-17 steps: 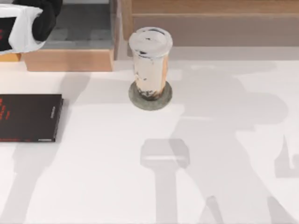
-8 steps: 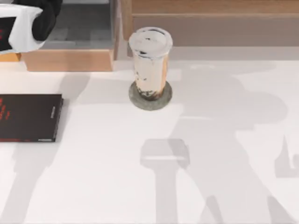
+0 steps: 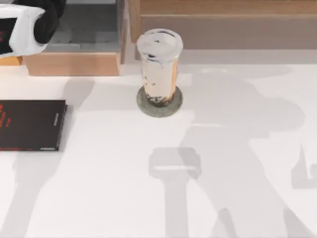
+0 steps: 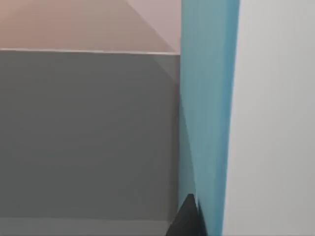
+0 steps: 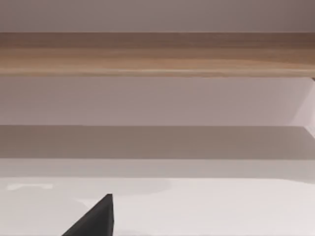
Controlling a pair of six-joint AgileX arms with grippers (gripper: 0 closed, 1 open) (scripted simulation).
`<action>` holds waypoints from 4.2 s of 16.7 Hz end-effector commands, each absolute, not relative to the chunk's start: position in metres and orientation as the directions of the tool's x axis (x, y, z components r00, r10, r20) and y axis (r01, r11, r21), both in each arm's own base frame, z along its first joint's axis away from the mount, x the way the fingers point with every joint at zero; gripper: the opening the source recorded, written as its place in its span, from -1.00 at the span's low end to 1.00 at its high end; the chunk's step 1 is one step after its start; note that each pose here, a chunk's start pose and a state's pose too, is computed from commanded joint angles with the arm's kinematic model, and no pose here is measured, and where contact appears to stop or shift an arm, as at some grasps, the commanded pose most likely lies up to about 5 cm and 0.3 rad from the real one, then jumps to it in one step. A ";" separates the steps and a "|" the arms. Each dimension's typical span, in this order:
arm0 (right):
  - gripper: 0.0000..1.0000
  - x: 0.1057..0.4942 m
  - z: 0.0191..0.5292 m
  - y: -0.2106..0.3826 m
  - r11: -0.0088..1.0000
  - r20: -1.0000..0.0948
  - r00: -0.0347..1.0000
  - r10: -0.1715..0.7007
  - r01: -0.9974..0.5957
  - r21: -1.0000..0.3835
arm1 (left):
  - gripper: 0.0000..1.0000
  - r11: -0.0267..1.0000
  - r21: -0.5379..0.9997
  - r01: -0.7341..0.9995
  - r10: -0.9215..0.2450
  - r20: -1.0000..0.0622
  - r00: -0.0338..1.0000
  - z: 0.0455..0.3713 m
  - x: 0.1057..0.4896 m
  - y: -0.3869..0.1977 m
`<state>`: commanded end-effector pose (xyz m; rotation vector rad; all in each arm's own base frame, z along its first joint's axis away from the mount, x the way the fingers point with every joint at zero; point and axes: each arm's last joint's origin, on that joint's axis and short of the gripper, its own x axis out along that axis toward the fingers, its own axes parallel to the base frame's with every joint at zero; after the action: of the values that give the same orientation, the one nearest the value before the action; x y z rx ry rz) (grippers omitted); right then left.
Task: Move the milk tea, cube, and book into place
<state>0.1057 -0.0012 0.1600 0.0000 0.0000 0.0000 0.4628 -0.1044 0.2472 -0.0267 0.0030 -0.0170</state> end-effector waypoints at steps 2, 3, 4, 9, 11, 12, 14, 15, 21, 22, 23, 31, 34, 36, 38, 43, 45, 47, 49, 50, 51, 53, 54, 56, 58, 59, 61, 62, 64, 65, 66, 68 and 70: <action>1.00 0.106 0.160 -0.001 1.000 0.000 1.000 0.000 0.000 0.000 | -1.00 0.999 -0.027 0.017 -0.017 -0.003 1.000 0.247 0.463 -0.104; 1.00 0.106 0.160 -0.001 1.000 0.000 1.000 0.000 0.000 0.000 | -1.00 0.999 -0.027 0.017 -0.017 -0.003 1.000 0.247 0.463 -0.104; 1.00 0.106 0.160 -0.001 1.000 0.000 1.000 0.000 0.000 0.000 | -1.00 0.999 -0.027 0.017 -0.017 -0.003 1.000 0.247 0.463 -0.104; 1.00 0.106 0.160 -0.001 1.000 0.000 1.000 0.000 0.000 0.000 | -1.00 0.999 -0.026 0.019 -0.019 -0.001 1.000 0.252 0.458 -0.105; 1.00 0.106 0.160 -0.001 1.000 0.000 1.000 0.000 0.000 0.000 | -1.00 0.999 -0.026 0.019 -0.019 -0.001 1.000 0.255 0.455 -0.105; 1.00 0.106 0.160 -0.001 1.000 0.000 1.000 0.000 0.000 0.000 | -1.00 0.999 -0.026 0.019 -0.019 -0.001 1.000 0.257 0.453 -0.105; 1.00 0.106 0.160 -0.001 1.000 0.000 1.000 0.000 0.000 0.000 | -1.00 0.999 -0.026 0.019 -0.019 -0.001 1.000 0.258 0.452 -0.105; 1.00 0.106 0.160 -0.001 1.000 0.000 1.000 0.000 0.000 0.000 | -1.00 0.999 -0.026 0.019 -0.019 -0.001 1.000 0.258 0.452 -0.105; 1.00 0.106 0.160 -0.001 1.000 0.000 1.000 0.000 0.000 0.000 | -1.00 0.995 0.069 0.070 -0.075 0.073 0.995 0.273 0.432 -0.097; 1.00 0.106 0.160 -0.001 1.000 0.000 1.000 0.000 0.000 0.000 | -1.00 0.989 0.119 0.087 -0.099 0.103 0.990 0.279 0.423 -0.094; 1.00 0.106 0.160 -0.001 1.000 0.000 1.000 0.000 0.000 0.000 | -1.00 0.979 0.180 0.099 -0.124 0.134 0.983 0.284 0.411 -0.090; 1.00 0.106 0.160 -0.001 1.000 0.000 1.000 0.000 0.000 0.000 | -1.00 0.593 0.803 -0.055 -0.189 0.205 0.960 0.262 0.317 -0.031; 1.00 0.106 0.160 -0.001 1.000 0.000 1.000 0.000 0.000 0.000 | -1.00 0.341 0.940 -0.019 -0.139 0.071 0.988 0.217 0.293 -0.007; 1.00 0.106 0.160 -0.001 1.000 0.000 1.000 0.000 0.000 0.000 | -1.00 0.198 0.976 0.089 -0.096 -0.071 0.993 0.180 0.279 0.006; 1.00 0.106 0.160 -0.001 1.000 0.000 1.000 0.000 0.000 0.000 | -1.00 0.094 0.966 0.240 -0.062 -0.235 0.970 0.142 0.265 0.015; 1.00 0.106 0.160 -0.001 1.000 0.000 1.000 0.000 0.000 0.000 | -1.00 -0.015 0.867 0.498 -0.032 -0.498 0.867 0.087 0.239 0.022; 1.00 0.106 0.160 -0.001 1.000 0.000 1.000 0.000 0.000 0.000 | -1.00 -0.016 0.866 0.499 -0.032 -0.499 0.866 0.087 0.239 0.022; 1.00 0.106 0.160 -0.001 1.000 0.000 1.000 0.000 0.000 0.000 | -1.00 -0.023 0.879 0.476 -0.035 -0.476 0.879 0.092 0.242 0.021; 1.00 0.106 0.160 -0.001 1.000 0.000 1.000 0.000 0.000 0.000 | -1.00 -0.022 0.876 0.482 -0.034 -0.483 0.875 0.090 0.242 0.021; 1.00 0.106 0.160 -0.001 1.000 0.000 1.000 0.000 0.000 0.000 | -1.00 -0.020 0.872 0.489 -0.033 -0.489 0.872 0.088 0.243 0.022; 1.00 0.106 0.160 -0.001 1.000 0.000 1.000 0.000 0.000 0.000 | -1.00 -0.017 0.869 0.495 -0.032 -0.495 0.868 0.086 0.243 0.022; 1.00 0.106 0.160 -0.001 1.000 0.000 1.000 0.000 0.000 0.000 | -1.00 -0.016 0.866 0.499 -0.032 -0.499 0.866 0.085 0.243 0.022; 1.00 0.106 0.160 -0.001 1.000 0.000 1.000 0.000 0.000 0.000 | -1.00 -0.016 0.866 0.499 -0.032 -0.499 0.866 0.085 0.243 0.022; 1.00 0.106 0.160 -0.001 1.000 0.000 1.000 0.000 0.000 0.000 | -0.85 -0.016 0.866 0.499 -0.032 -0.499 0.866 0.085 0.243 0.022; 1.00 0.106 0.160 -0.001 1.000 0.000 1.000 0.000 0.000 0.000 | -0.55 -0.016 0.866 0.499 -0.032 -0.499 0.866 0.085 0.243 0.022; 1.00 0.106 0.160 -0.001 1.000 0.000 1.000 0.000 0.000 0.000 | -0.40 -0.016 0.866 0.499 -0.032 -0.499 0.866 0.085 0.243 0.022; 1.00 0.106 0.160 -0.001 1.000 0.000 1.000 0.000 0.000 0.000 | -0.10 -0.016 0.866 0.499 -0.032 -0.499 0.866 0.085 0.243 0.022; 1.00 0.106 0.160 -0.001 1.000 0.000 1.000 0.000 0.000 0.000 | 0.06 -0.016 0.866 0.499 -0.032 -0.499 0.866 0.085 0.243 0.022; 1.00 0.106 0.160 -0.001 1.000 0.000 1.000 0.000 0.000 0.000 | 0.36 -0.016 0.866 0.499 -0.032 -0.499 0.866 0.085 0.243 0.022; 1.00 0.106 0.160 -0.001 1.000 0.000 1.000 0.000 0.000 0.000 | 0.51 -0.016 0.866 0.499 -0.032 -0.499 0.866 0.085 0.243 0.022; 1.00 0.106 0.160 -0.001 1.000 0.000 1.000 0.000 0.000 0.000 | 0.66 -0.016 0.866 0.499 -0.032 -0.499 0.866 0.085 0.243 0.022; 1.00 0.106 0.160 -0.001 1.000 0.000 1.000 0.000 0.000 0.000 | 0.96 -0.016 0.866 0.499 -0.032 -0.499 0.866 0.085 0.243 0.022; 1.00 0.106 0.160 -0.001 1.000 0.000 1.000 0.000 0.000 0.000 | 1.00 -0.016 0.866 0.499 -0.032 -0.499 0.866 0.085 0.243 0.022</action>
<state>0.1057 -0.0012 0.1600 0.0000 0.0000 0.0000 0.2433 0.0220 0.0850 1.5386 0.3825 -0.4377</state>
